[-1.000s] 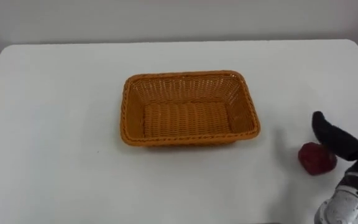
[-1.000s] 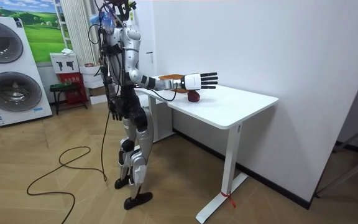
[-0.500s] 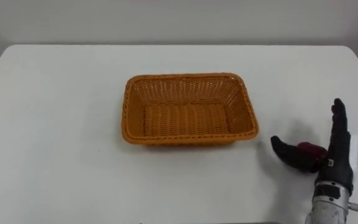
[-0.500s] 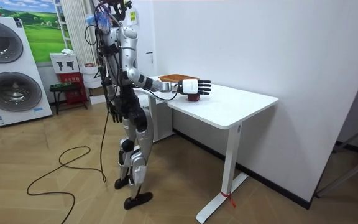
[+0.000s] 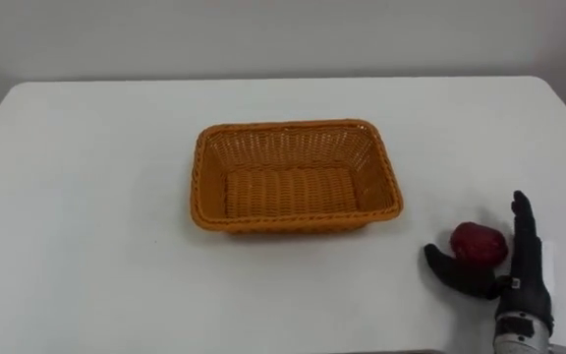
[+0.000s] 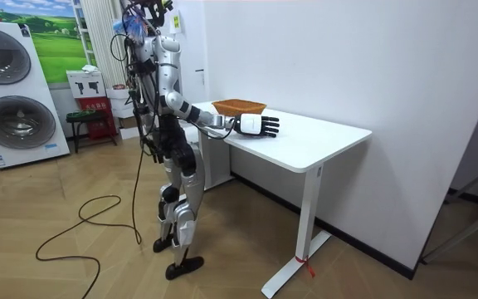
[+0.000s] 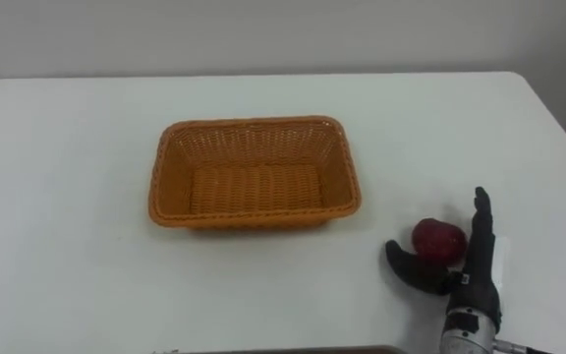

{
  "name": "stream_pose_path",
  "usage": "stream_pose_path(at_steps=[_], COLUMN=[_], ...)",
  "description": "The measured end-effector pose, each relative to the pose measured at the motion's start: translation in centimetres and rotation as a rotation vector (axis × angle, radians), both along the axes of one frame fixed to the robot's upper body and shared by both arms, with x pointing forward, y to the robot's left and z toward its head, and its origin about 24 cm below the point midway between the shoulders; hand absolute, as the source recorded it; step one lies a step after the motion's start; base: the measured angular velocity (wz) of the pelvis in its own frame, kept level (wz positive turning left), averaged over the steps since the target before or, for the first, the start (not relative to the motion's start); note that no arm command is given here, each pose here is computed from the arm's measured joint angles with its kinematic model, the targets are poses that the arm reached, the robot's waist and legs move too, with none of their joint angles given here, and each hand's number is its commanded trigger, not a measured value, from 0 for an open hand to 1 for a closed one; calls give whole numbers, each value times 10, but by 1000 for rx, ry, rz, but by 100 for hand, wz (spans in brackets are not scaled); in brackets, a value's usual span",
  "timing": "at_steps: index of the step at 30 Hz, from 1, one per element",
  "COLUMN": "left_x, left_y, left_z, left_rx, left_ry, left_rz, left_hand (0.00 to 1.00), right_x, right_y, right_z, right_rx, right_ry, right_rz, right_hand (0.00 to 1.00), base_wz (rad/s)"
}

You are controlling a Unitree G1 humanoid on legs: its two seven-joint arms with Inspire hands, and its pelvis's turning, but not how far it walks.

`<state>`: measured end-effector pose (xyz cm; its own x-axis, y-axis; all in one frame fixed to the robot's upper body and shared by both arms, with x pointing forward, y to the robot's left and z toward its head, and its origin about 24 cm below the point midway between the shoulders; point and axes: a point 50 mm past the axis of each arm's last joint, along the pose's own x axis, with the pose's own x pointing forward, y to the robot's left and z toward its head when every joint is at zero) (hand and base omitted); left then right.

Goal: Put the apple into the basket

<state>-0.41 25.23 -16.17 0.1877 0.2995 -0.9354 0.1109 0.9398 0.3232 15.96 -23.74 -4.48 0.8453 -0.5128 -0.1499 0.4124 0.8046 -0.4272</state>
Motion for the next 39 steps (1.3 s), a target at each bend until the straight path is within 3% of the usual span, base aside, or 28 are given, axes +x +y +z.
stream_pose_path(at_steps=[18,31,39], left_x=[3,1,-6], left_y=[1,3,3], left_z=[1,1,0], left_rx=[-8,2,14], left_ry=[-22,-14,16], left_rz=[-7,-10,0], left_hand=[0,0,0], right_x=[-7,3,21], right_y=[-20,-10,3], right_z=[-3,10,43], right_rx=[-117,-76,-59], right_ry=[-30,-81,-246], right_rz=[-124,-102,-44], right_hand=[100,100,100], base_wz=[0,0,0])
